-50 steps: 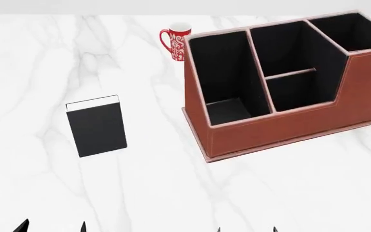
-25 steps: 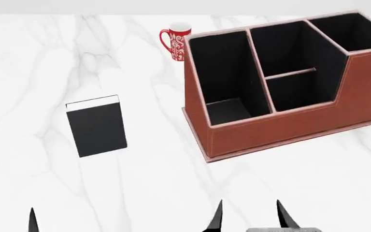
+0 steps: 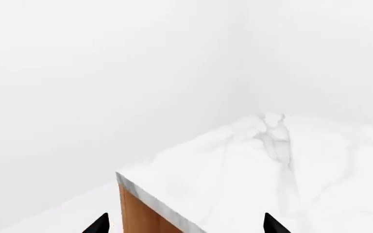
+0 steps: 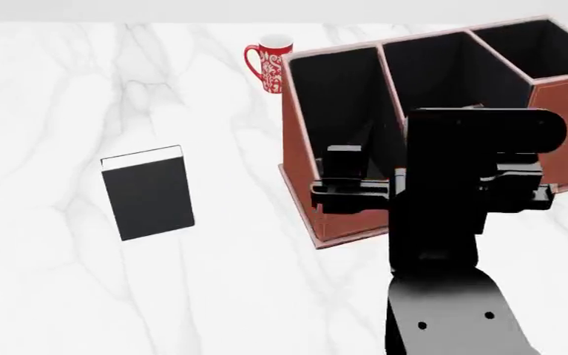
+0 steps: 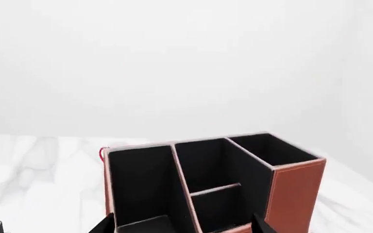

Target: Pick up the book and place it in the right compartment of the caddy.

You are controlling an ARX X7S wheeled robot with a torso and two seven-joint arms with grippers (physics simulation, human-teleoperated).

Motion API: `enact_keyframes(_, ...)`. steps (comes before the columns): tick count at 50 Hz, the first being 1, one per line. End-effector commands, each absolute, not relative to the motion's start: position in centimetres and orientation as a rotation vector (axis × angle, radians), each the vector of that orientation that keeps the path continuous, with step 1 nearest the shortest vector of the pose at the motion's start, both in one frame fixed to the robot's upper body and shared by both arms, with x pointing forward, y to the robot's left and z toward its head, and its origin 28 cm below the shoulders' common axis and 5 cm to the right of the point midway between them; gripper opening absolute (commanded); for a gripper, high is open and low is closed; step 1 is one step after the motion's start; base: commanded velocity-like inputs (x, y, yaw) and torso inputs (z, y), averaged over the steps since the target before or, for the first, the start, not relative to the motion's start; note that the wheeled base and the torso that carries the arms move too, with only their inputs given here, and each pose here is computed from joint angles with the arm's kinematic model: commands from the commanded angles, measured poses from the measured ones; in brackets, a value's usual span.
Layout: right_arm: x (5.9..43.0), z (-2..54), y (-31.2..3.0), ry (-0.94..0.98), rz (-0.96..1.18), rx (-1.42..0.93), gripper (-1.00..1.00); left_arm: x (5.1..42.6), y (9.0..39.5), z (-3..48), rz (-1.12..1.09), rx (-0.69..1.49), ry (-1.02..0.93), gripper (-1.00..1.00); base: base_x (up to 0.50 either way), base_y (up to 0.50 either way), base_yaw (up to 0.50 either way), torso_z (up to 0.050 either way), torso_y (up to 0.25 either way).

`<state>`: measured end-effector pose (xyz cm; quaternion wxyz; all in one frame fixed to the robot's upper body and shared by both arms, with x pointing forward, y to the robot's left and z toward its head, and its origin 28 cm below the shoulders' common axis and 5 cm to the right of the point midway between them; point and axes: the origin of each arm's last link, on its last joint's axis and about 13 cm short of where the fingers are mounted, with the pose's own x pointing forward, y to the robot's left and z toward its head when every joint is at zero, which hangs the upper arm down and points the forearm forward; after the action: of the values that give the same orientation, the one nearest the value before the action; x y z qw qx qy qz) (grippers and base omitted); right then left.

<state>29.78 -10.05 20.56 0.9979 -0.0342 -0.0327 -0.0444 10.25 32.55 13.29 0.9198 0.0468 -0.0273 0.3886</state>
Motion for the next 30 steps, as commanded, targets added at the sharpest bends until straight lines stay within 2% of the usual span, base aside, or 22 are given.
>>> enact_keyframes(1, 31.4, 25.8, -9.6, -0.091, -0.116, -0.064, 1.0, 6.1, 33.8, 15.3, 0.937, 0.147, -0.093, 1.0, 0.0, 0.0, 0.0, 0.0, 0.0)
enact_keyframes(6, 31.4, 26.8, -9.4, -0.137, -0.117, -0.059, 1.0, 5.6, 34.0, 15.4, 0.956, 0.146, -0.1, 1.0, 0.08, 0.0, 0.0, 0.0, 0.0)
enact_keyframes(30, 31.2, 28.2, -8.8, -0.11, -0.052, -0.052, 1.0, 5.8, 34.0, 15.1, 0.951, 0.139, -0.106, 1.0, 0.5, 0.0, 0.0, 0.0, 0.0)
